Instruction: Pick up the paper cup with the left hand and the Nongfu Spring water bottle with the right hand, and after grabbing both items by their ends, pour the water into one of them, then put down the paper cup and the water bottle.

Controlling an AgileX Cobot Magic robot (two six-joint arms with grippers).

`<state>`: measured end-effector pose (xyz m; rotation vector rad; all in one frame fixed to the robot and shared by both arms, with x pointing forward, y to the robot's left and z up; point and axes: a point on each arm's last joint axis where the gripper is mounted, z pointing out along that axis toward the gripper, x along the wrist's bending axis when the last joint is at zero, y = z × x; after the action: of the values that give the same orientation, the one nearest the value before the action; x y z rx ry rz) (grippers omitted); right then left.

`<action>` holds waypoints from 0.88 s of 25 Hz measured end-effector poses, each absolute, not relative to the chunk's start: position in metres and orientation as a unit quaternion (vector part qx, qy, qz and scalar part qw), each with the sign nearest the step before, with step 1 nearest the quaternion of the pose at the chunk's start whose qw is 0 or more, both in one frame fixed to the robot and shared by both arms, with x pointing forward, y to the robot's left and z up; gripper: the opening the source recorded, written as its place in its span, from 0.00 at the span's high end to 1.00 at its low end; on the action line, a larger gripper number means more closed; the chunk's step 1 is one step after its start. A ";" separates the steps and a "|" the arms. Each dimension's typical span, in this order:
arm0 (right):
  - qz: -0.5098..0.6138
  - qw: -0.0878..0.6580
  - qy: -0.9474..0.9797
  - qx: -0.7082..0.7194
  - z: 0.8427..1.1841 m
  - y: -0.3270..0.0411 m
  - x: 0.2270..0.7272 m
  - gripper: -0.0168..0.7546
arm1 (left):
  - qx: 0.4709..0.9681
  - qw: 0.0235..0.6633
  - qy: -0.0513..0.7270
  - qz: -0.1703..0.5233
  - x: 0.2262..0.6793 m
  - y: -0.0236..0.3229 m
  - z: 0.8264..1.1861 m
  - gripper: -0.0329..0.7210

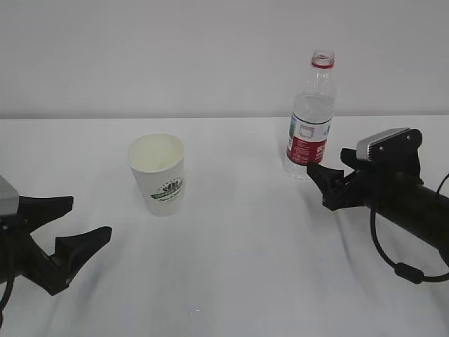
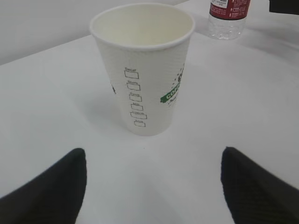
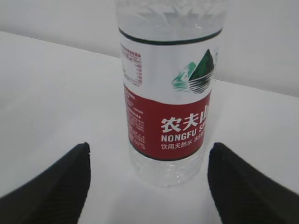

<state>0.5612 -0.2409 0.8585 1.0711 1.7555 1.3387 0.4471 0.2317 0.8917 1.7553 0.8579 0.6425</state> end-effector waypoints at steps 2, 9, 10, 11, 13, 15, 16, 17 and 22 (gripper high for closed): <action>0.515 0.339 0.672 0.410 0.857 -0.241 0.566 0.21 | 0.731 0.516 0.357 0.268 0.447 0.232 0.892 0.08; 0.523 0.350 0.666 0.401 0.854 -0.239 0.585 0.21 | 0.731 0.516 0.357 0.268 0.447 0.232 0.892 0.09; 0.525 0.352 0.664 0.400 0.854 -0.239 0.588 0.21 | 0.731 0.516 0.357 0.268 0.447 0.232 0.892 0.09; 0.526 0.353 0.663 0.399 0.854 -0.238 0.591 0.21 | 0.731 0.516 0.357 0.268 0.447 0.232 0.892 0.10; 0.529 0.358 0.660 0.395 0.854 -0.238 0.597 0.21 | 0.731 0.516 0.357 0.268 0.447 0.232 0.892 0.10; 0.526 0.360 0.662 0.394 0.855 -0.238 0.602 0.21 | 0.731 0.516 0.357 0.268 0.447 0.232 0.892 0.10; 0.526 0.362 0.662 0.392 0.856 -0.238 0.605 0.21 | 0.731 0.516 0.357 0.268 0.447 0.232 0.892 0.10; 0.528 0.364 0.662 0.389 0.858 -0.237 0.607 0.21 | 0.731 0.516 0.357 0.268 0.447 0.232 0.892 0.10; 0.528 0.362 0.667 0.382 0.859 -0.235 0.617 0.21 | 0.731 0.517 0.357 0.268 0.448 0.232 0.892 0.11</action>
<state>0.6173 -0.2353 0.8588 0.9848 1.7175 1.3587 0.4475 0.2317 0.8919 1.7544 0.8569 0.6437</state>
